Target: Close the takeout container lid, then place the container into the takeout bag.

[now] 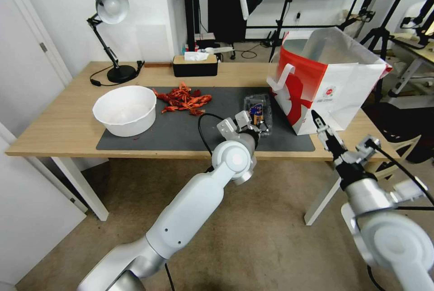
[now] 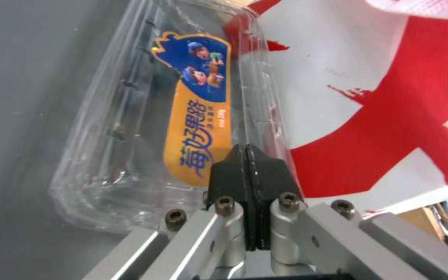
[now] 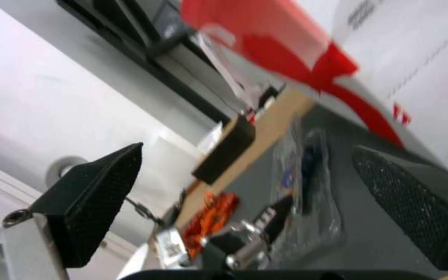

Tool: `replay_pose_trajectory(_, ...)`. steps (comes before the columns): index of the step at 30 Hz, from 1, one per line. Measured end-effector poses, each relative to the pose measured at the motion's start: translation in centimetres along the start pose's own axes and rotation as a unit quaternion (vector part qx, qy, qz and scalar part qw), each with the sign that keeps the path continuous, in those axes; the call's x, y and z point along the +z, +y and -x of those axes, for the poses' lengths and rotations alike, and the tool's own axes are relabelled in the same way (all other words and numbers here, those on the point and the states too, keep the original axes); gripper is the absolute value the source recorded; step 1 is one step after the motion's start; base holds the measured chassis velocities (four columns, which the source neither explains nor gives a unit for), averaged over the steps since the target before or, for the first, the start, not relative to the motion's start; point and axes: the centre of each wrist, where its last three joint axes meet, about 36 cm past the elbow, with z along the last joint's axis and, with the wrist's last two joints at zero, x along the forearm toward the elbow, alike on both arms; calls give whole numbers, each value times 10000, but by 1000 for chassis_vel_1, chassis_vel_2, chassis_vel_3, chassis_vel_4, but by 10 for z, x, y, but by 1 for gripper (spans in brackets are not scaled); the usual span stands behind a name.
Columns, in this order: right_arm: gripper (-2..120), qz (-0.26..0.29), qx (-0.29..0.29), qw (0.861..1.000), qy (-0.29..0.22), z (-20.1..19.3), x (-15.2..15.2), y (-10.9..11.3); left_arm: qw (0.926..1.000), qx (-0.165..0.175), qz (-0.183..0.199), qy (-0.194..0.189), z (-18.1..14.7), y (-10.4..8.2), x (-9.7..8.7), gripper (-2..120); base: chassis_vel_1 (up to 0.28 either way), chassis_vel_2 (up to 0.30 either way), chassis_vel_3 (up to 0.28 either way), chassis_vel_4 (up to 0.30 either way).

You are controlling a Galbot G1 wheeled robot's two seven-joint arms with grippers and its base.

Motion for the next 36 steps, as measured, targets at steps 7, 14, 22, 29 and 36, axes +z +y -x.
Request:
replay_pose_trajectory(7,100,3,148,9992,373,36,-5,1,10000,27,-9,-18,0,-1,1,0,0,0,0,0)
replay_pose_trajectory(14,100,-145,385,9974,598,55,-15,3,10000,58,25,20,2,-2,5,0,0,0,0,0)
replay_pose_trajectory(22,100,-309,660,9939,832,76,-26,6,9999,127,32,71,5,-9,11,0,0,0,0,0)
replay_pose_trajectory(29,100,-434,820,9881,1224,89,-36,9,9999,148,33,66,5,-10,13,0,0,0,0,0)
replay_pose_trajectory(36,100,-515,926,9835,1464,104,-35,9,9999,129,39,43,5,-8,12,0,0,0,0,0)
